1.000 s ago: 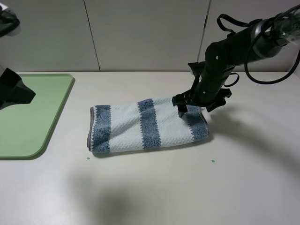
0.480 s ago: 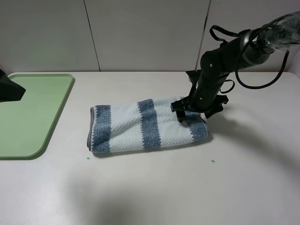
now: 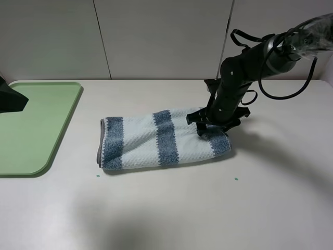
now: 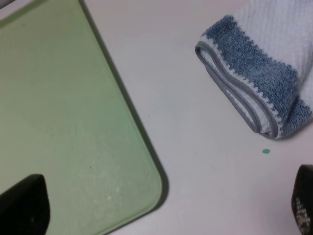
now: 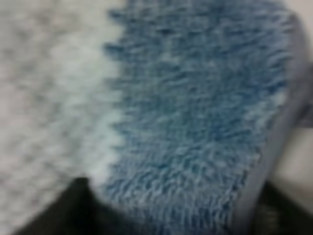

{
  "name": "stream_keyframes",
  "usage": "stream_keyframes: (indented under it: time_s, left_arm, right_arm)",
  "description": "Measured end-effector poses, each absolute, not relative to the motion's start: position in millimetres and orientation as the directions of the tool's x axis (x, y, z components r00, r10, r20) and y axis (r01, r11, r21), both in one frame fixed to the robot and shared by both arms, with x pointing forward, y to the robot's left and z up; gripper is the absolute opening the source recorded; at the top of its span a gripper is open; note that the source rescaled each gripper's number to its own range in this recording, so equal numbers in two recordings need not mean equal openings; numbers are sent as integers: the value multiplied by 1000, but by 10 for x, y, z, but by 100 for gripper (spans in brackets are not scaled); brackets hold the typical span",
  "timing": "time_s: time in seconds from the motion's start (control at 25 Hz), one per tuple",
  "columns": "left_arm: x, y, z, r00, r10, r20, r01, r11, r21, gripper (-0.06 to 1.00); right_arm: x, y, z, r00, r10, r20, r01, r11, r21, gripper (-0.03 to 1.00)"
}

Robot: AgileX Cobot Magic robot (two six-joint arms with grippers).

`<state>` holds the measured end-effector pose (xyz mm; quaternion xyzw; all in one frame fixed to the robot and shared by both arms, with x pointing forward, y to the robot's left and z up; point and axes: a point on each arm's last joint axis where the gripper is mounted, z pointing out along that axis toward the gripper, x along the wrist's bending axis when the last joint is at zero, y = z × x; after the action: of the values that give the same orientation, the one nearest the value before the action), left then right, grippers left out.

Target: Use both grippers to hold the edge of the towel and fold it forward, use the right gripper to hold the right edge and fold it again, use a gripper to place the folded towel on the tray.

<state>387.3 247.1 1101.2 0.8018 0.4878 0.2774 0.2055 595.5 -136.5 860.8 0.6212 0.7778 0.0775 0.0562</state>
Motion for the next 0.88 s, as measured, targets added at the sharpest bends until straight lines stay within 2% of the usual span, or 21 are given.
stream_keyframes:
  time_s: [0.16, 0.24, 0.64, 0.88]
  left_arm:
    - [3874, 2470, 11013, 370, 896, 244, 667, -440, 602, 100]
    - [3875, 2469, 11014, 371, 896, 244, 666, -439, 603, 100]
    - [3880, 2464, 11022, 371, 896, 243, 658, -439, 612, 100]
    - [3884, 2460, 11026, 372, 896, 242, 653, -438, 618, 100]
  right_arm:
    - [5961, -1327, 8597, -243, 970, 11, 950, 236, 205, 24]
    - [5971, -1331, 8601, -256, 967, 0, 944, 251, 213, 10]
    - [6002, -1389, 8640, -344, 934, -94, 907, 357, 223, 10]
    - [5967, -1488, 8712, -343, 928, -146, 922, 362, 136, 10]
